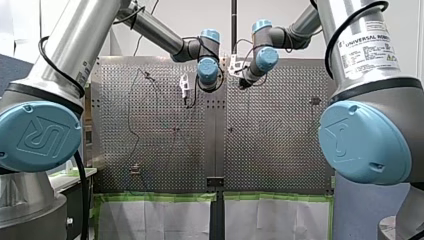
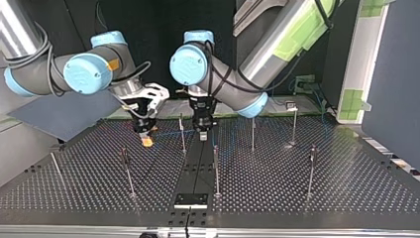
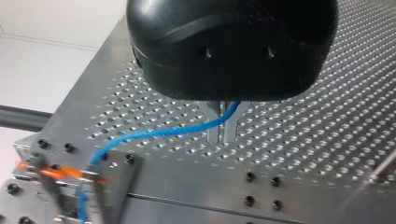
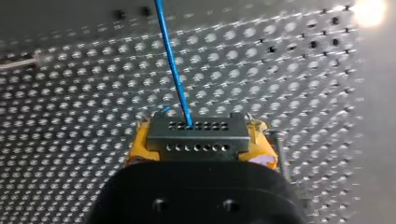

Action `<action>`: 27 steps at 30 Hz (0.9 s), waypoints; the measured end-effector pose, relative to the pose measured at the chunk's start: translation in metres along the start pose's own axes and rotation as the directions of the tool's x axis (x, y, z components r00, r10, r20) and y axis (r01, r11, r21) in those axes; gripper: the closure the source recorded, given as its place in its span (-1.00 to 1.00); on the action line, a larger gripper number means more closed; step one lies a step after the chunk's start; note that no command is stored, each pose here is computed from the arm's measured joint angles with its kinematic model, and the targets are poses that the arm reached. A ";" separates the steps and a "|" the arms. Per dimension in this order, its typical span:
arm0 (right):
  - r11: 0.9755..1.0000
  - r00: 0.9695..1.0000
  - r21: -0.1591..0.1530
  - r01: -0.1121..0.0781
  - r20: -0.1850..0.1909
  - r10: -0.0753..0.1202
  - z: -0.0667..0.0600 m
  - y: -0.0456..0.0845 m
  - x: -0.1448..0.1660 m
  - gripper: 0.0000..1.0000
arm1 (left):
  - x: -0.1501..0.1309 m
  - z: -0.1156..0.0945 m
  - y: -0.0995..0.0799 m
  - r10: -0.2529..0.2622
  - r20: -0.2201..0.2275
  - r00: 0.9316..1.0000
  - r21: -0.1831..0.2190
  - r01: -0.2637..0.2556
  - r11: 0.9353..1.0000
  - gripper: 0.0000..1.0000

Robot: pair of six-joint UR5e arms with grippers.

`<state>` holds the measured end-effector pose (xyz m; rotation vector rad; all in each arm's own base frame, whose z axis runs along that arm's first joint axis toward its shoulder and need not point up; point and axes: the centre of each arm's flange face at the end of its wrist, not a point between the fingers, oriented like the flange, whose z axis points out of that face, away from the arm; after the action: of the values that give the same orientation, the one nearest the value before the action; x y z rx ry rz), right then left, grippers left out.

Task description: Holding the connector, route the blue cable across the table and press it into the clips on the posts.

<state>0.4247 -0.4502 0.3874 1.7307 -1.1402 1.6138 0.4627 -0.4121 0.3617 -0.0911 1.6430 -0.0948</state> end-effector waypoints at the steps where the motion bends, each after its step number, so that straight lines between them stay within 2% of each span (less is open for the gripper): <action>1: 1.000 1.000 0.000 0.000 0.004 0.000 -0.001 0.000 -0.002 1.00 | 0.004 -0.001 0.001 0.000 -0.004 1.000 0.000 0.000 1.000 0.78; 10: 1.000 0.999 -0.006 0.002 0.032 -0.002 -0.004 0.002 -0.016 1.00 | 0.043 -0.011 0.015 0.014 -0.054 0.998 -0.004 -0.015 1.000 0.78; 13: 1.000 0.999 -0.008 0.002 0.042 -0.002 -0.006 0.003 -0.022 1.00 | 0.054 -0.013 0.020 0.015 -0.060 0.998 0.002 -0.015 1.000 0.84; 14: 1.000 0.999 -0.009 0.003 0.047 -0.002 -0.006 0.003 -0.024 1.00 | 0.058 -0.013 0.021 0.015 -0.061 0.998 0.004 -0.015 1.000 0.92; 16: 1.000 0.998 -0.010 0.003 0.056 -0.003 -0.008 0.004 -0.028 1.00 | 0.065 -0.015 0.024 0.014 -0.061 0.998 0.005 -0.014 1.000 0.92; 22: 1.000 0.996 -0.016 0.010 0.088 -0.009 -0.012 0.006 -0.046 1.00 | 0.086 -0.020 0.032 0.013 -0.063 0.998 0.009 -0.012 1.000 0.97; 27: 1.000 0.993 -0.019 0.019 0.117 -0.017 -0.018 0.007 -0.065 1.00 | 0.101 -0.024 0.035 0.012 -0.062 0.998 0.038 -0.010 0.999 0.97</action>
<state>0.4129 -0.4239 0.3259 1.8384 -1.1873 1.5026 0.4308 -0.3889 0.2589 -0.0507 1.7033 -0.1215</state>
